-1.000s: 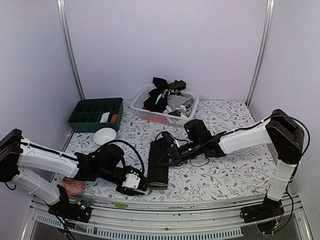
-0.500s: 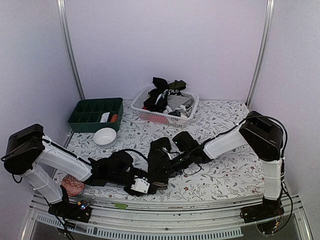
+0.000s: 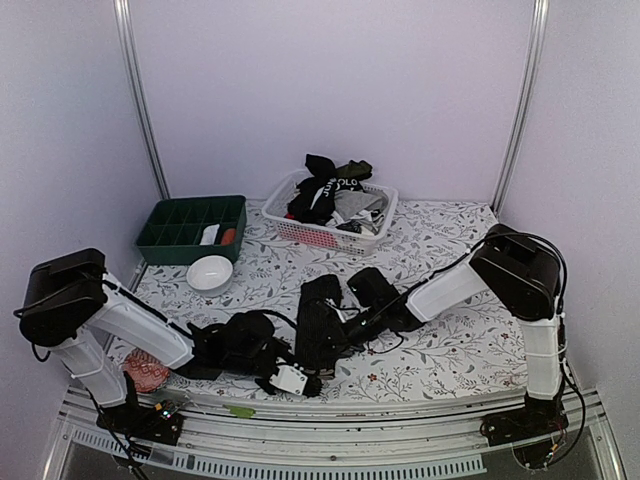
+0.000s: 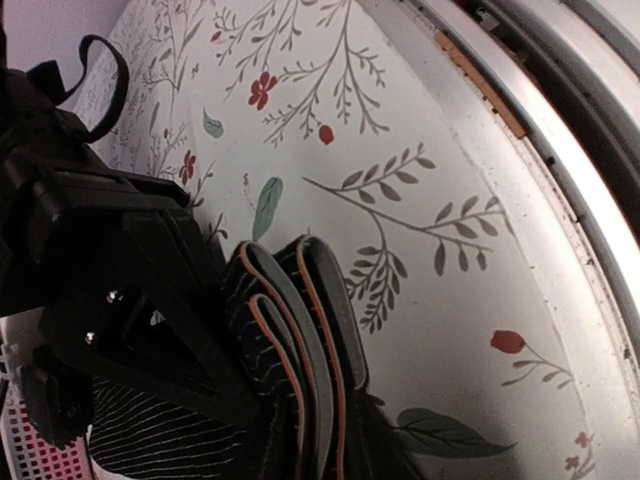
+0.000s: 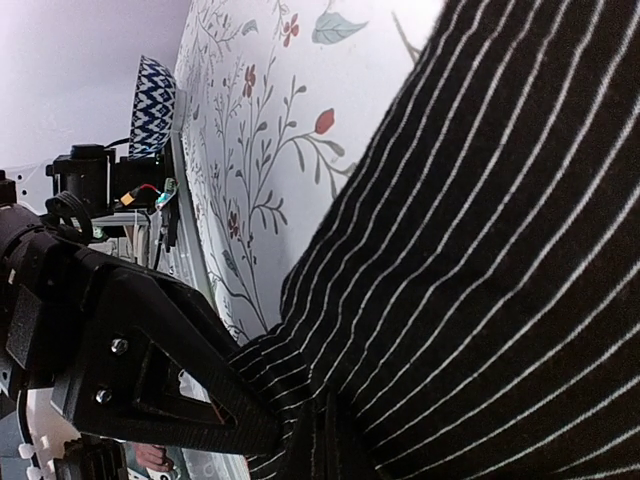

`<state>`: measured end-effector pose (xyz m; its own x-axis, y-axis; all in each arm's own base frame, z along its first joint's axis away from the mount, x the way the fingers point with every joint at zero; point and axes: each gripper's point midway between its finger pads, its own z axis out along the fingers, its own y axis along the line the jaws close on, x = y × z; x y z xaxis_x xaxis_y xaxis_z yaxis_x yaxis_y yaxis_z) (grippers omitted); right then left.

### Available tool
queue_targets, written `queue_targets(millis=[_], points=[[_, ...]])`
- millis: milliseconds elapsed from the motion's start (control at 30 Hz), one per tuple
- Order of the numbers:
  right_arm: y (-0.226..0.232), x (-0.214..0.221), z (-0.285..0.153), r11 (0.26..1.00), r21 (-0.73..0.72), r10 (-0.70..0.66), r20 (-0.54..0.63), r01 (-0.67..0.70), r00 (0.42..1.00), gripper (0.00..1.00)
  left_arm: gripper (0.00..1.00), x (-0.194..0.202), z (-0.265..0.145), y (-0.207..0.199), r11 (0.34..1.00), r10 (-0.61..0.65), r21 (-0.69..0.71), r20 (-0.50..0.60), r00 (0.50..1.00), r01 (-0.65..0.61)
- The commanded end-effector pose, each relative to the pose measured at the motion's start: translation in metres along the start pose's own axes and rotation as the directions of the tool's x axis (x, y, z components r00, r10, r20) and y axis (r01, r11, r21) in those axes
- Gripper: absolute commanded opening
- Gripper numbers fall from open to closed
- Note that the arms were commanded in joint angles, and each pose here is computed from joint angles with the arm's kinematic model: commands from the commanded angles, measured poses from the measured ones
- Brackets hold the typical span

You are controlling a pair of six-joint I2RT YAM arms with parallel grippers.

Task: Roll the underwear
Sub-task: Pick up the underwear from the center of the board, then roll the underwear at the center of the board.

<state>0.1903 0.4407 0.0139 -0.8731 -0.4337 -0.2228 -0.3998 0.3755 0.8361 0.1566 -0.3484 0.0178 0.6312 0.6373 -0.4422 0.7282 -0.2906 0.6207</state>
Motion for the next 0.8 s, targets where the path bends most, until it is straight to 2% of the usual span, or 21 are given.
queue_targets(millis=[0, 67, 100, 167, 267, 400, 500, 567, 767], points=[[-0.021, 0.018, -0.008, 0.996, 0.069, 0.059, 0.006, -0.059, 0.998, 0.0, 0.09, 0.001, -0.004, -0.012, 0.992, -0.085, 0.097, -0.014, 0.996, 0.086], [-0.018, 0.011, -0.02, 0.995, 0.092, 0.019, 0.07, -0.025, 0.997, 0.0, 0.01, -0.003, -0.009, -0.011, 0.983, -0.132, 0.132, 0.015, 0.991, 0.129], [-0.017, 0.007, -0.029, 0.995, 0.099, -0.007, 0.11, -0.004, 0.994, 0.05, 0.0, -0.005, -0.011, -0.01, 0.973, -0.169, 0.16, 0.021, 0.985, 0.163], [-0.011, 0.0, -0.047, 0.994, 0.105, -0.052, 0.188, 0.032, 0.981, 0.16, 0.0, -0.007, -0.014, -0.004, 0.95, -0.242, 0.211, 0.037, 0.969, 0.23], [0.002, -0.007, -0.071, 0.988, 0.125, -0.127, 0.276, 0.095, 0.953, 0.4, 0.0, -0.013, -0.021, -0.005, 0.911, -0.312, 0.305, 0.076, 0.947, 0.276], [0.018, -0.005, -0.094, 0.96, 0.189, -0.261, 0.327, 0.207, 0.908, 0.59, 0.0, -0.016, -0.028, -0.01, 0.846, -0.382, 0.436, 0.091, 0.92, 0.308], [0.032, 0.003, -0.113, 0.907, 0.292, -0.398, 0.357, 0.304, 0.845, 0.93, 0.0, -0.021, -0.036, -0.011, 0.764, -0.46, 0.551, 0.099, 0.882, 0.337], [0.042, 0.011, -0.114, 0.847, 0.359, -0.507, 0.327, 0.392, 0.797, 0.98, 0.0, -0.022, -0.036, -0.005, 0.71, -0.517, 0.598, 0.085, 0.852, 0.371], [0.059, 0.032, -0.105, 0.696, 0.441, -0.696, 0.222, 0.566, 0.682, 0.97, 0.0, -0.022, -0.031, 0.011, 0.515, -0.664, 0.73, 0.008, 0.748, 0.45]])
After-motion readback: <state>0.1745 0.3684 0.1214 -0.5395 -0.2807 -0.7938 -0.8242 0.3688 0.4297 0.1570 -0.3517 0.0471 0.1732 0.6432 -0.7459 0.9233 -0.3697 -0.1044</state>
